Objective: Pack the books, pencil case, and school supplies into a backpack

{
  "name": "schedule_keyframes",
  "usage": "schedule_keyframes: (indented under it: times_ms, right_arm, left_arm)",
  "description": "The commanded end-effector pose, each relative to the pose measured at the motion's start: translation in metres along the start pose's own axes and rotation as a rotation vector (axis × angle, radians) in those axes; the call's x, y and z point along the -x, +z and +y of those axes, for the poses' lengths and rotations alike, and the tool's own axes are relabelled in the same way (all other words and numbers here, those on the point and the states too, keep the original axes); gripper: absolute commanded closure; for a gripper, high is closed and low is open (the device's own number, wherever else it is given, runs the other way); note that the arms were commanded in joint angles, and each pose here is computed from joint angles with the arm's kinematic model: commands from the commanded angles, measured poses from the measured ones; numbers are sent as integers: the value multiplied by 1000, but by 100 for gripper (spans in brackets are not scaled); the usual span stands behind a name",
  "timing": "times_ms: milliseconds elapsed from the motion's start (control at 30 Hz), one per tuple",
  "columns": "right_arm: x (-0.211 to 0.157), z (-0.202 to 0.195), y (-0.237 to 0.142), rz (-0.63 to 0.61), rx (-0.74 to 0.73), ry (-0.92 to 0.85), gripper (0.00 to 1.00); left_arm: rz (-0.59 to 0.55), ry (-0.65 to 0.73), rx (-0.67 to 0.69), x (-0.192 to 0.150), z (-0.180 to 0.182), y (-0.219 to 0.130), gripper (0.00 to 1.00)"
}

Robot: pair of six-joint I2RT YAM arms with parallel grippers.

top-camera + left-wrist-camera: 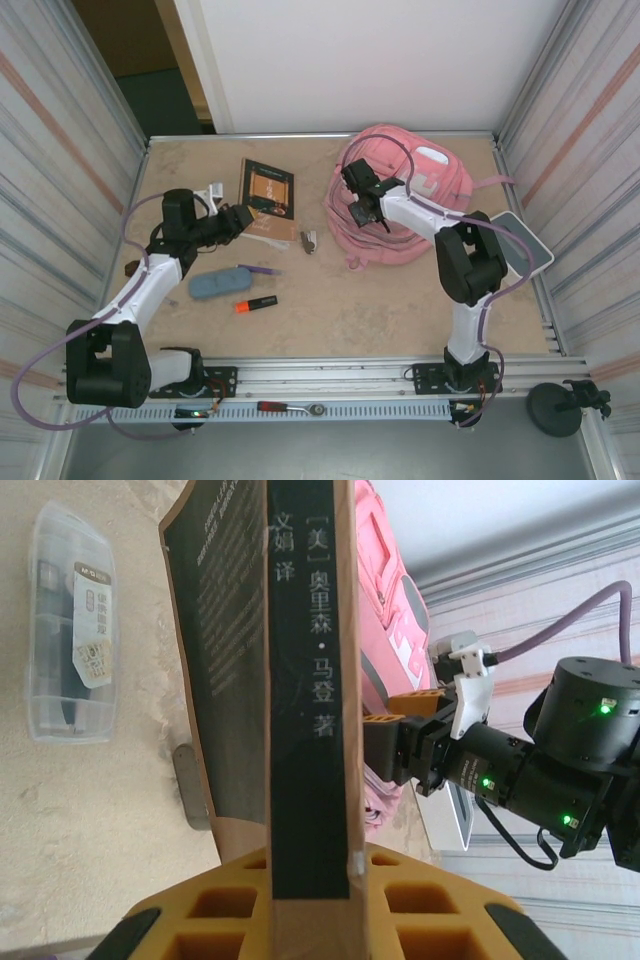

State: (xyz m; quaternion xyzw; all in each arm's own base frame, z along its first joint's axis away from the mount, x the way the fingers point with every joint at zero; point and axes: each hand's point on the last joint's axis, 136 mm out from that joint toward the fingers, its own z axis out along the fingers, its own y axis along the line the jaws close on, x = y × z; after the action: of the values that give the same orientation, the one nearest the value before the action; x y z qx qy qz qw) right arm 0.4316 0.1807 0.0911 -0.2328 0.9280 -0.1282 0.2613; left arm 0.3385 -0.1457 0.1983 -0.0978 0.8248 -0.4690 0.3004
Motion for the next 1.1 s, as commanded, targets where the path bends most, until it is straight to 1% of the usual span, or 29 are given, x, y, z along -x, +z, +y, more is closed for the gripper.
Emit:
schedule_keyframes:
  times_ms: [0,100,167,233,300,400,567,667,800,933,1067]
  right_arm:
    - [8,-12,-1,7,-58,-64,54]
    - [13,-18,-10,-5,-64,-74,73]
    - [21,-24,-24,-33,-59,-65,84]
    - [30,-32,-40,-72,-42,-43,93]
    - [39,-41,-58,-117,-8,-8,100]
    - [51,-60,-85,-187,76,75,100]
    - [69,-80,-124,-295,325,224,100]
    - [75,-91,-140,-335,453,286,100]
    - [79,-105,-151,-353,557,344,100]
    - [84,-112,-155,-371,656,390,100]
    - [89,-118,-157,-387,713,432,100]
  left_arm:
    - [-23,139,-86,10,-43,-9,100]
    - [17,162,-98,1,-50,-5,100]
    - [47,173,-113,-6,-55,-2,100]
    - [75,175,-131,-14,-60,1,100]
    - [101,178,-156,-21,-67,5,100]
    - [151,178,-218,-35,-84,14,100]
    - [259,178,-339,-62,-118,33,100]
    - [311,172,-375,-75,-132,45,100]
    - [357,155,-408,-83,-143,64,100]
    - [417,128,-439,-93,-155,91,100]
    - [465,112,-460,-100,-162,116,100]
